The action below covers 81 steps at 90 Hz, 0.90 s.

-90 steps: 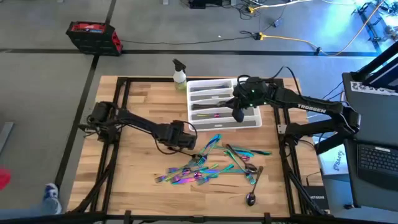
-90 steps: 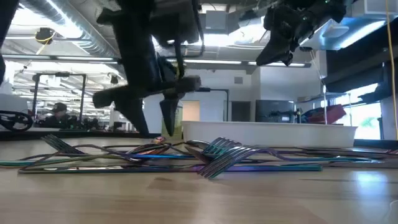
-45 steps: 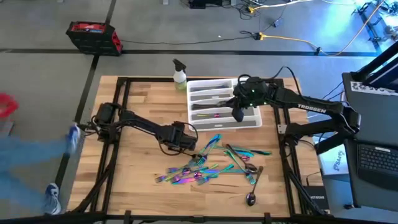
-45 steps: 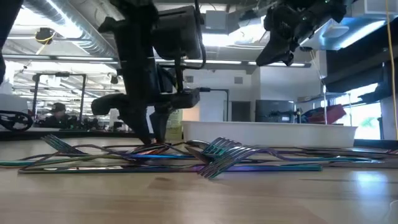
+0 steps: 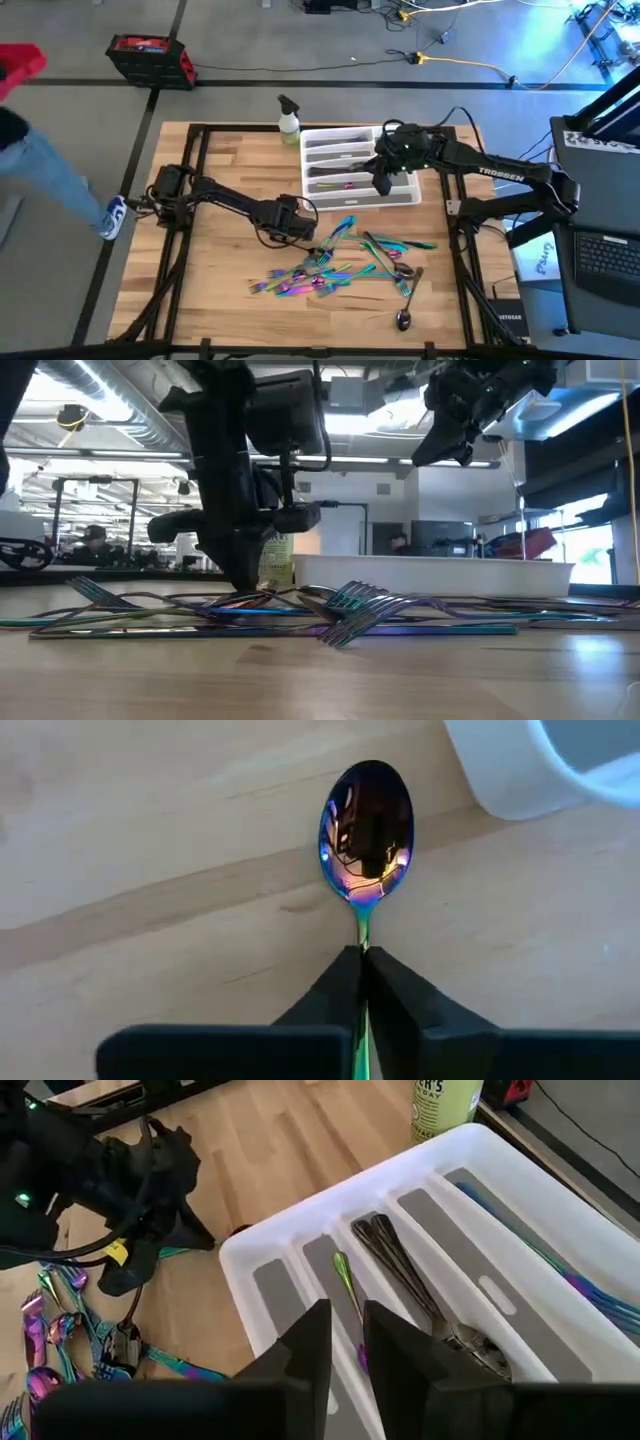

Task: Sort silverware
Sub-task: Put the blue teaspoon on the white silverware tray

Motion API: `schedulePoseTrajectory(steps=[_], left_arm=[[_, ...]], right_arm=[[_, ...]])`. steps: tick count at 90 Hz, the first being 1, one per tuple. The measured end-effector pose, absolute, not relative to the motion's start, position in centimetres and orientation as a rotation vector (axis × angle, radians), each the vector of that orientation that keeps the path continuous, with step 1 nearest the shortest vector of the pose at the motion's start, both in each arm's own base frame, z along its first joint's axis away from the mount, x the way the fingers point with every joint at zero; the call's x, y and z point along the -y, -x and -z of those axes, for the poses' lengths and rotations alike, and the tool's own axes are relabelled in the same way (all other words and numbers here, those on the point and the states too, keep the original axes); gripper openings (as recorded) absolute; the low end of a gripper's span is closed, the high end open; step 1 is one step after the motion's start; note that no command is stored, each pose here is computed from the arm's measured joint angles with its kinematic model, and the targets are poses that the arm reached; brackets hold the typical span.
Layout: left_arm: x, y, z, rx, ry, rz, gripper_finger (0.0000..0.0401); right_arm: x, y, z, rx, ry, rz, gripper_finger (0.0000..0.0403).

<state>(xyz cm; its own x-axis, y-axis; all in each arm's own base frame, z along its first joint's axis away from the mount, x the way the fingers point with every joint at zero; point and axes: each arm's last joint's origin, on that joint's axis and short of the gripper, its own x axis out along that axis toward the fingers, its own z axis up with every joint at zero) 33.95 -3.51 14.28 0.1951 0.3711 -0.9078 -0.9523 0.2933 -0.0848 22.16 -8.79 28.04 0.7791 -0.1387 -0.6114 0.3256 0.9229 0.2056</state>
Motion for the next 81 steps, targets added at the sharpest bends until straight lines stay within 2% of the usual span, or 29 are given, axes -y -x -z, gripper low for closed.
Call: schedulePoseTrajectory(steps=[27,54,81], left_arm=[[3.6,-32.3,-16.5,-0.981,0.697,-1.074,0.0],[2.3,-30.7,-19.6,-0.897,0.612,-1.131,0.0],[0.9,-30.1,-20.0,-0.949,0.52,-1.159,0.0]], right_arm=[[8.8,-22.1,-28.0,-0.637,-0.312,0.255,0.0046],[8.8,-22.1,-28.0,-0.637,-0.285,0.257,0.0046],[8.8,-22.1,-28.0,-0.638,-0.285,0.257,0.0046]])
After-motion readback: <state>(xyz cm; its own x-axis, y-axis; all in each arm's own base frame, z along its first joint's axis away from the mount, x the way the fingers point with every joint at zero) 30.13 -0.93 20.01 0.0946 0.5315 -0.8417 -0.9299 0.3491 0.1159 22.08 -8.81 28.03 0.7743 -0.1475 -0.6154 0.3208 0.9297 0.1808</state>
